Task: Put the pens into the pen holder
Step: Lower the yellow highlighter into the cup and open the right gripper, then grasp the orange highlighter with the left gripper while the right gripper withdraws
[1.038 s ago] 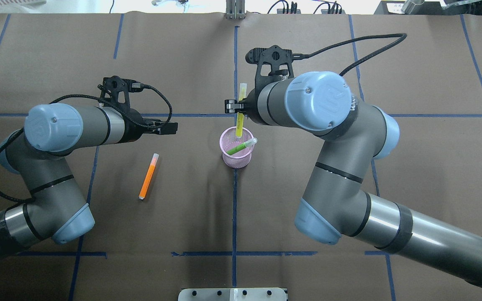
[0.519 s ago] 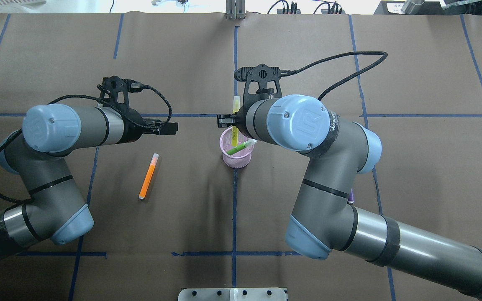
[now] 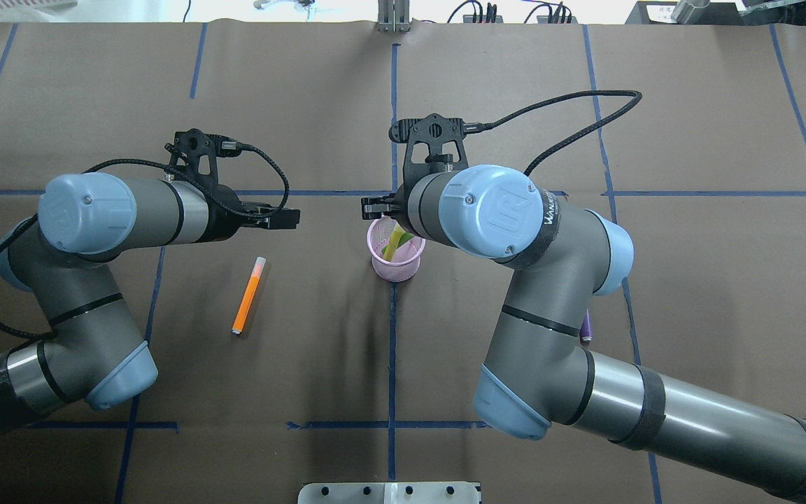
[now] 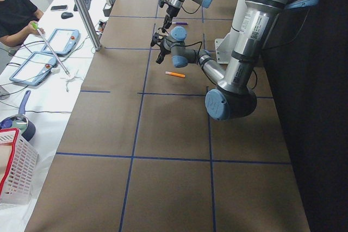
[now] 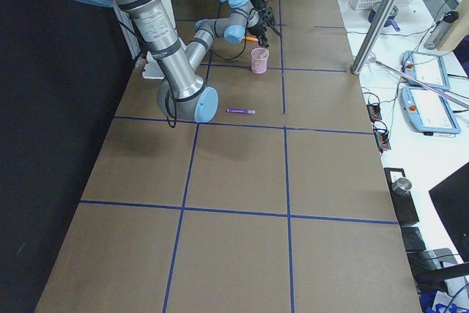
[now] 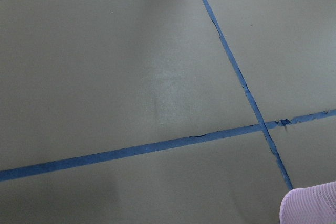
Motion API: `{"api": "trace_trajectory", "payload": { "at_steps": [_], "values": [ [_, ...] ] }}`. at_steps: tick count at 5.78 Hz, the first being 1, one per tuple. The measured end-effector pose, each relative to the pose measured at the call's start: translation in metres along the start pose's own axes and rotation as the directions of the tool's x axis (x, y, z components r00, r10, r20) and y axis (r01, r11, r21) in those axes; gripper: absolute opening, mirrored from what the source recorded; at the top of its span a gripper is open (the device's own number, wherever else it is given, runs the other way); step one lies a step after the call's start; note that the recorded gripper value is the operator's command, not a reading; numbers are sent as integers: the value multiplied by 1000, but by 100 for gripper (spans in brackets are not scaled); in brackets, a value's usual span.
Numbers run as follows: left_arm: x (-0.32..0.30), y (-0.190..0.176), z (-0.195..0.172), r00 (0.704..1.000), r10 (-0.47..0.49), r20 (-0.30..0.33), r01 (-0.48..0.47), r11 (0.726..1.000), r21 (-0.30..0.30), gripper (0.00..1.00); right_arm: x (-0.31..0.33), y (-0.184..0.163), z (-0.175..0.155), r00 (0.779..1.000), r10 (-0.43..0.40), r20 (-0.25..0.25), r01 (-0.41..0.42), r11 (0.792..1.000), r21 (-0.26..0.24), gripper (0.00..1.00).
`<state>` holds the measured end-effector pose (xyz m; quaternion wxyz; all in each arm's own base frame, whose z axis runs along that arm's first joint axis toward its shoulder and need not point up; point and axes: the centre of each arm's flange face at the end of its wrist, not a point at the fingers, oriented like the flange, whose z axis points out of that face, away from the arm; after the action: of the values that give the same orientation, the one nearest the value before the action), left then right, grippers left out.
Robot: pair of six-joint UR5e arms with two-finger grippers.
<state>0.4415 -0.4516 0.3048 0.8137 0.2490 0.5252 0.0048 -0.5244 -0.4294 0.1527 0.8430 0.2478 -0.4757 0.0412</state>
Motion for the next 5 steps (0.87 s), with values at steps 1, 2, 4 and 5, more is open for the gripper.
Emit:
{"api": "trace_trajectory", "payload": {
  "at_steps": [1, 2, 4, 5],
  "values": [
    [1, 2, 2, 1000, -3, 1, 3, 999, -32, 100, -1, 0, -2, 1000, -3, 1, 3, 1000, -1, 76],
    [4, 5, 4, 1000, -10, 20, 11, 997, -80, 100, -1, -5, -8, 1000, -1, 7, 1, 1000, 4, 75],
    [12, 10, 7, 994, -27, 109, 53, 969, -240, 100, 27, -54, -36, 999, 44, 19, -43, 998, -41, 75],
    [15, 12, 9, 991, 12, 131, 29, 951, -309, 100, 64, -93, -54, 995, 94, 32, -90, 990, -106, 76]
  ]
}}
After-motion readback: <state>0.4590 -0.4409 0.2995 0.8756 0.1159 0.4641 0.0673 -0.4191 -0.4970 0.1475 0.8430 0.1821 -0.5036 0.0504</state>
